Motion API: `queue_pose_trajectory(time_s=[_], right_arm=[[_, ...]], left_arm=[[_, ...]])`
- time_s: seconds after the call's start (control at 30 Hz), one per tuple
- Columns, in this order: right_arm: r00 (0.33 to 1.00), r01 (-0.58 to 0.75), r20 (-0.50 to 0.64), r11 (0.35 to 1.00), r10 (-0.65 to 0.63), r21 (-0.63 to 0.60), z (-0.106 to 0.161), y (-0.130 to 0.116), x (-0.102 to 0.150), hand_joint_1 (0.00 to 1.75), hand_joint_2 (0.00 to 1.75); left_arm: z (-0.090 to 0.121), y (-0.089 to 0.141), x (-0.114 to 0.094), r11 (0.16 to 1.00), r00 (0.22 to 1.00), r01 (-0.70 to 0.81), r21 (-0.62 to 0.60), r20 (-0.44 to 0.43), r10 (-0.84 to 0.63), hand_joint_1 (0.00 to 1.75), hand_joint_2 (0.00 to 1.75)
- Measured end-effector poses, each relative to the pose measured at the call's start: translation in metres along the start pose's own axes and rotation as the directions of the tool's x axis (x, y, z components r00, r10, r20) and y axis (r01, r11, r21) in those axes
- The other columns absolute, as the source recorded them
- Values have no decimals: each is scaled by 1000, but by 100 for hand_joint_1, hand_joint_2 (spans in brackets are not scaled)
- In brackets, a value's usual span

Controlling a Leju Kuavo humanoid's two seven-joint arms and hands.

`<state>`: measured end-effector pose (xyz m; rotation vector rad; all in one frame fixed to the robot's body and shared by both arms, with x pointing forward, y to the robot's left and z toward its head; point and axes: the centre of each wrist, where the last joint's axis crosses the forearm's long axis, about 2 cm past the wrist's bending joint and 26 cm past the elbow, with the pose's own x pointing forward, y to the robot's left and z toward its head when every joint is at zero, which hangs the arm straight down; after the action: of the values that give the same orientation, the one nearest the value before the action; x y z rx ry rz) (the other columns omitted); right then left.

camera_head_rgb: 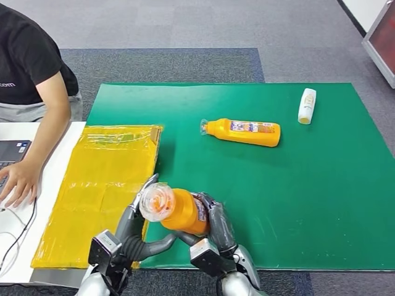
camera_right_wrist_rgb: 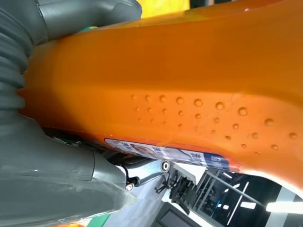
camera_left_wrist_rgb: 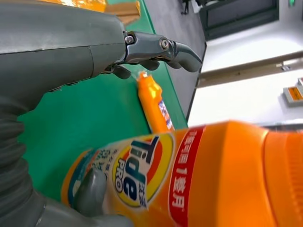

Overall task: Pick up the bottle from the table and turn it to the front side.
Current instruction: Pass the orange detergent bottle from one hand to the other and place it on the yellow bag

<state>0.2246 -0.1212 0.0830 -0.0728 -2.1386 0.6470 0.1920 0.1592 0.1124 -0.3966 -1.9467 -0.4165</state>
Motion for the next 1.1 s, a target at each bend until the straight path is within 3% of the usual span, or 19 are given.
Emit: queue_pose_trajectory(time_s=[0.43,0.7,0.87,1.1], right_arm=[[1000,0,25,1000,0,7,-4,-1,1,129,175],[1000,7,28,1000,-7,12,-4,-1,0,112,175],[999,11,32,1000,-12,16,-4,-1,0,118,175],[999,15,34,1000,-15,17,-4,-1,0,103,175]], left_arm=[[-22,8,3,994,996,71,-87,56,-66,0,175],[-33,9,7,982,988,127,-142,104,-113,0,175],[-40,9,8,974,988,136,-180,103,-119,0,175],[-47,9,8,968,987,142,-206,107,-122,0,175]])
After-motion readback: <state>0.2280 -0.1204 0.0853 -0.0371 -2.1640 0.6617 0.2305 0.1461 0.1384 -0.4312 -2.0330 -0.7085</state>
